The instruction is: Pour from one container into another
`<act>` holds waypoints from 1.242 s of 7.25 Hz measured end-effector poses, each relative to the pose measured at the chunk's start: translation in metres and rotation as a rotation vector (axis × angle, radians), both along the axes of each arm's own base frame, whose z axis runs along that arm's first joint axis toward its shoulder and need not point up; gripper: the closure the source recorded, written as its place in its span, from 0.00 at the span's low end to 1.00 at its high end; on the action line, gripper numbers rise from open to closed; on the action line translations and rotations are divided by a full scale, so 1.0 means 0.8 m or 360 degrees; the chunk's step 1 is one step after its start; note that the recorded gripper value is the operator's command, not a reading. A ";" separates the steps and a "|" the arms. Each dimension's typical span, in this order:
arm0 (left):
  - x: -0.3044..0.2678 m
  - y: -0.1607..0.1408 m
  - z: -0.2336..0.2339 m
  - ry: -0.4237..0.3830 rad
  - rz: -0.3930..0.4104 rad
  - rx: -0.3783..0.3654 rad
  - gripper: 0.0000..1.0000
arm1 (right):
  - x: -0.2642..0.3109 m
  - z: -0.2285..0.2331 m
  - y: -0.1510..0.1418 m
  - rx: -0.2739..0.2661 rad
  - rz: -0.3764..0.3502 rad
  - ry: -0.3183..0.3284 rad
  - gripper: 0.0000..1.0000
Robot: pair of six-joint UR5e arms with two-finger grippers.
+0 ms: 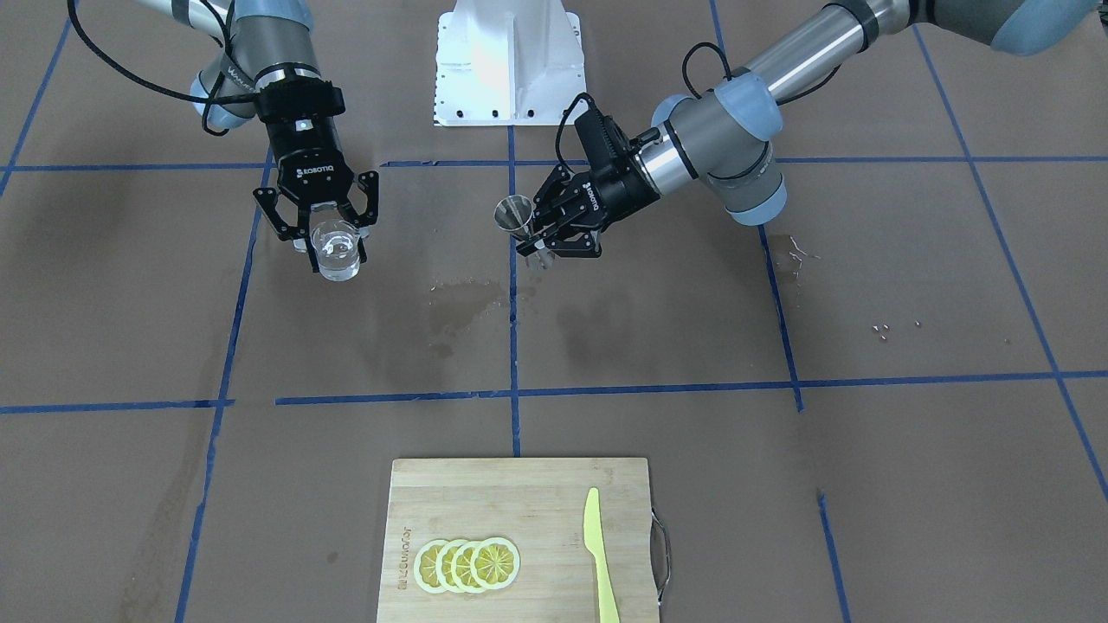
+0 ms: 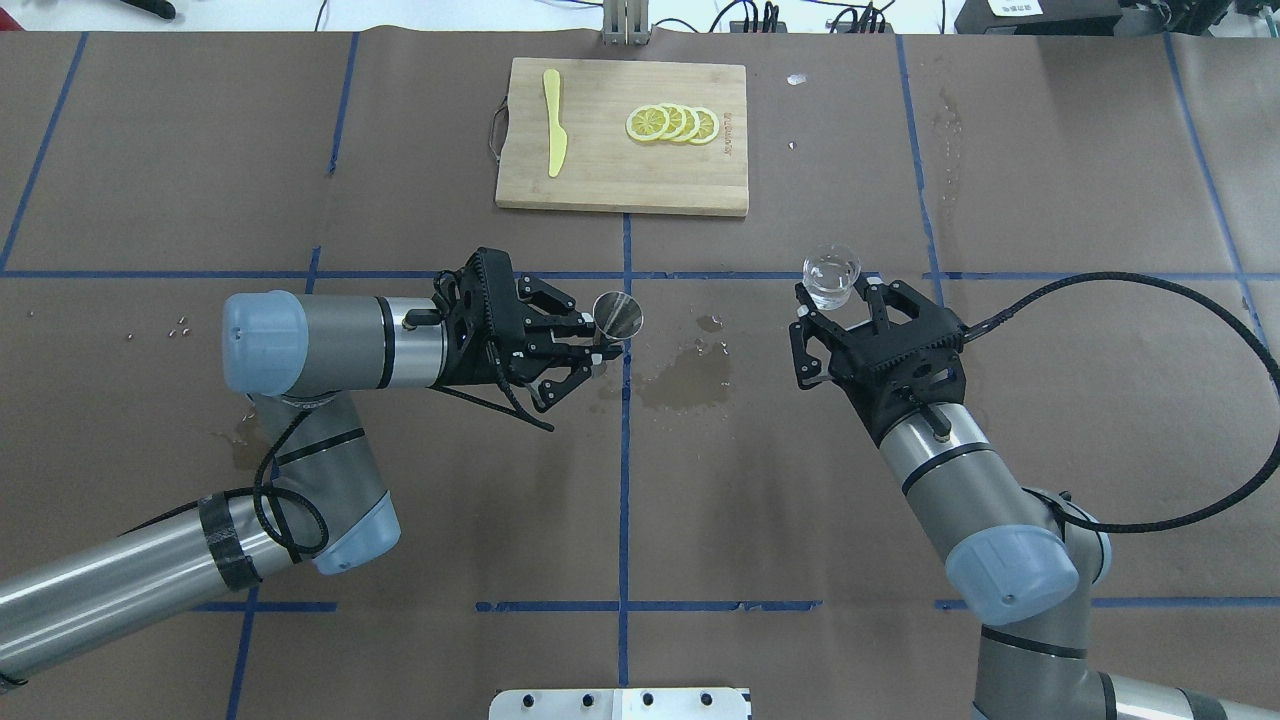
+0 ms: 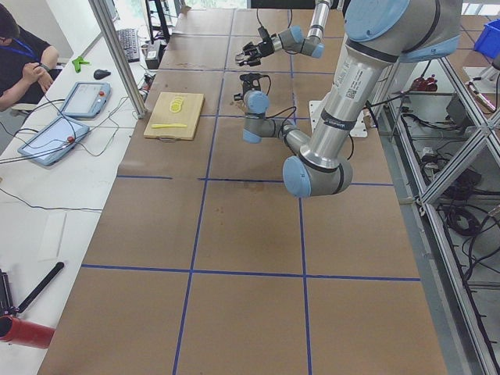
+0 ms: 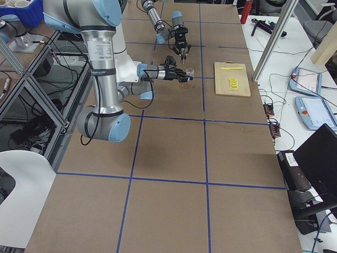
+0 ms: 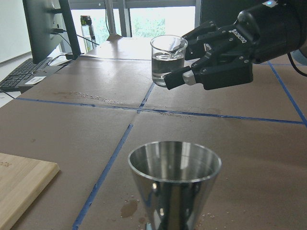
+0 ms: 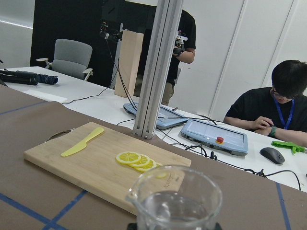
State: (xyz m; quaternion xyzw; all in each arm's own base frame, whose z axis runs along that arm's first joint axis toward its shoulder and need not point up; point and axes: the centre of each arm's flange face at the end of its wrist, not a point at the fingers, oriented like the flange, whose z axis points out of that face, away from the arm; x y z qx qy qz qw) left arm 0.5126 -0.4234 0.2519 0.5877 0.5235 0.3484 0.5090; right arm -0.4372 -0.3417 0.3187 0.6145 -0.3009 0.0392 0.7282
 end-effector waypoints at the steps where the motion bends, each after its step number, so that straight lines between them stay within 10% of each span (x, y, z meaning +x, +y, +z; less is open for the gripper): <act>1: 0.002 0.002 0.000 0.0001 -0.0005 -0.0003 1.00 | -0.005 -0.030 0.000 -0.0014 0.0000 0.0039 1.00; 9: 0.015 0.011 -0.001 0.0002 -0.0019 -0.0020 1.00 | -0.074 -0.147 0.039 -0.0048 0.0005 0.0371 1.00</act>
